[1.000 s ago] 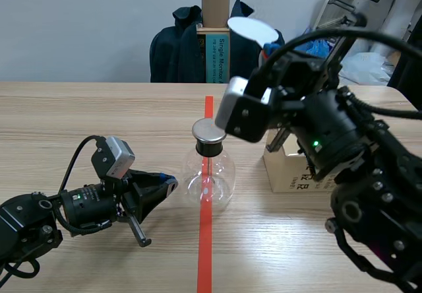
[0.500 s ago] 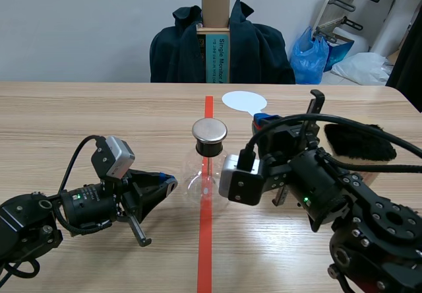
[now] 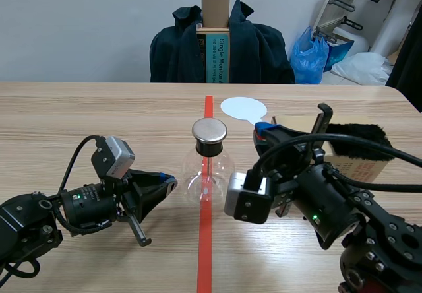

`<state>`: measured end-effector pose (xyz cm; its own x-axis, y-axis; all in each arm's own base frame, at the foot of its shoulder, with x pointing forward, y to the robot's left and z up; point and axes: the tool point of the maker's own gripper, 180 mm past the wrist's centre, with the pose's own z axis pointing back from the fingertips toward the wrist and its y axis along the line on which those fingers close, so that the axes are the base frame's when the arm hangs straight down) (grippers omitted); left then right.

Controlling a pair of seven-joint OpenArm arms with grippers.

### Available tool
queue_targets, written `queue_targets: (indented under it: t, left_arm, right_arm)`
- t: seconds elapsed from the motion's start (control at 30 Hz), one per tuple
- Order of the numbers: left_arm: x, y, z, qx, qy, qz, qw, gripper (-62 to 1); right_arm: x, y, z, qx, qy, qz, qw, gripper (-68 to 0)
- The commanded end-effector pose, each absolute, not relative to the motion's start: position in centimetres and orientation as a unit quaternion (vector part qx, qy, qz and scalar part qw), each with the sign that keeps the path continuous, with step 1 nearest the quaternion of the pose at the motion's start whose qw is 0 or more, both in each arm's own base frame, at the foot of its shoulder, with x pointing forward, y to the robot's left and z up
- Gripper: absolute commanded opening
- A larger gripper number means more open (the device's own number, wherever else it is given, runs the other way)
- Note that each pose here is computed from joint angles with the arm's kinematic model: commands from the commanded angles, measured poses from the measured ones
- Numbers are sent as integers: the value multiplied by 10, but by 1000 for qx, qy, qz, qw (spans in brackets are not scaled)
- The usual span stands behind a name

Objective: Do the electroscope experiment.
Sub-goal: 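Bring the plate to the electroscope and point at the metal foil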

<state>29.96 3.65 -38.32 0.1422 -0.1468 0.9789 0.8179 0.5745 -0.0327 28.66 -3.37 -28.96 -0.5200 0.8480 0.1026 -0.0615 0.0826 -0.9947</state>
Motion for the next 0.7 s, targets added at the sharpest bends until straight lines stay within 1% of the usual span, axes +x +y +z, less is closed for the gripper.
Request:
queue_targets:
  t: [0.0, 0.67]
  left_arm:
    - [306, 32, -371, -309, -571, -344, 679, -579]
    - [306, 32, -371, -308, -572, -344, 679, -579]
  right_arm:
    - [291, -34, -273, -323, -645, 593, 357, -667]
    - [270, -6, -271, -268, -673, 626, 290, -667]
